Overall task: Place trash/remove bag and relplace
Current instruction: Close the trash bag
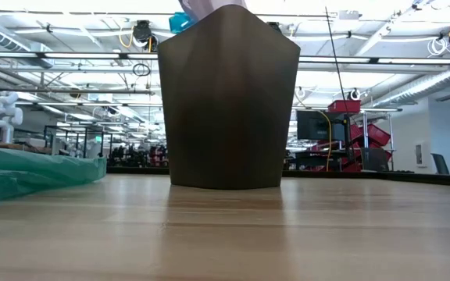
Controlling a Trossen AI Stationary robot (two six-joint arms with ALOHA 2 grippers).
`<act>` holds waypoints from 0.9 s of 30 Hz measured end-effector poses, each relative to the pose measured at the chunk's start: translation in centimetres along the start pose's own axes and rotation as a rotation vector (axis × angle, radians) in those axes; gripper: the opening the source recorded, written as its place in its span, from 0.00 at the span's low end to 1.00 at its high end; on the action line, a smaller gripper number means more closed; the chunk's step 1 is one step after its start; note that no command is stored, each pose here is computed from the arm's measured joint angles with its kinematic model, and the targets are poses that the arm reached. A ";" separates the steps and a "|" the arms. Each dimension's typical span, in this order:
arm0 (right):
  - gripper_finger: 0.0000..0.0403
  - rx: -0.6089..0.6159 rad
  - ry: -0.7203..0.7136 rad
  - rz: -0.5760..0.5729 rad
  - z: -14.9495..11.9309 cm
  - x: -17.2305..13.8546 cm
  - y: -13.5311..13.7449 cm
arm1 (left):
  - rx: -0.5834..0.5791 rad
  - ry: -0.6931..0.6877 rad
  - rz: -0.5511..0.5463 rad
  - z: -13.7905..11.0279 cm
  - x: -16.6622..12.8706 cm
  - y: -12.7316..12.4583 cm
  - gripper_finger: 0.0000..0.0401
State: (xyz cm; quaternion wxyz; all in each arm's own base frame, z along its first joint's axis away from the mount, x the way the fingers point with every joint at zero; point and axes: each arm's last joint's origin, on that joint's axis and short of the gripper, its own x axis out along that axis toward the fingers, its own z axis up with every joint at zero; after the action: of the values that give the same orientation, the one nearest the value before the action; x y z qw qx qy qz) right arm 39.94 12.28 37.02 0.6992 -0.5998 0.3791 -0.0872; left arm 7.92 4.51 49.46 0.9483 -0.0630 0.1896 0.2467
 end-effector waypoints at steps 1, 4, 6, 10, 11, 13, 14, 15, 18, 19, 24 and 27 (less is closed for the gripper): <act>0.21 0.002 -0.007 0.005 0.0 0.1 0.0 | 0.000 0.000 0.000 0.0 0.0 0.0 0.47; 0.21 0.014 -0.012 0.000 0.0 0.2 -0.2 | 0.000 0.000 0.000 0.0 0.0 0.0 0.47; 0.19 0.022 -0.019 -0.006 0.1 0.2 -0.3 | 0.000 0.000 0.000 0.0 0.0 0.0 0.47; 0.06 0.046 -0.050 -0.020 0.3 0.2 -0.6 | 0.000 0.000 0.000 0.0 0.0 0.0 0.47; 0.03 0.052 -0.053 -0.024 0.3 0.2 -0.6 | 0.000 0.000 0.000 0.0 0.0 0.0 0.47; 0.01 0.082 -0.061 -0.036 0.5 0.2 -0.8 | 0.000 0.000 0.000 0.0 0.0 0.0 0.47; 0.01 0.112 -0.069 -0.047 0.5 0.2 -1.0 | 0.000 0.000 0.000 0.0 0.0 0.0 0.47; 0.00 0.140 -0.075 -0.055 0.6 0.2 -1.1 | 0.000 0.000 0.000 0.0 0.0 0.0 0.47; 0.00 0.238 -0.090 -0.072 0.6 -0.1 -1.8 | 0.000 0.000 0.000 0.0 0.0 0.0 0.47; 0.00 0.283 -0.096 -0.077 0.5 -0.2 -2.2 | 0.000 0.000 0.000 0.0 0.0 0.0 0.47; 0.00 0.542 -0.111 -0.112 -0.8 -0.8 -5.1 | 0.000 0.003 -0.008 0.0 0.1 0.0 0.47; 0.00 0.694 -0.104 -0.123 -2.3 -1.3 -7.1 | -0.001 0.013 -0.009 0.1 0.5 0.0 0.47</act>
State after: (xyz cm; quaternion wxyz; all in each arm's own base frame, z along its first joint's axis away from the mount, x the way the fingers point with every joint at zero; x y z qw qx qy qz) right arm 39.91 9.41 44.01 0.8731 -0.3520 0.2541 -0.2218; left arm 8.39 4.75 49.36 0.9480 -0.0658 0.1957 0.2422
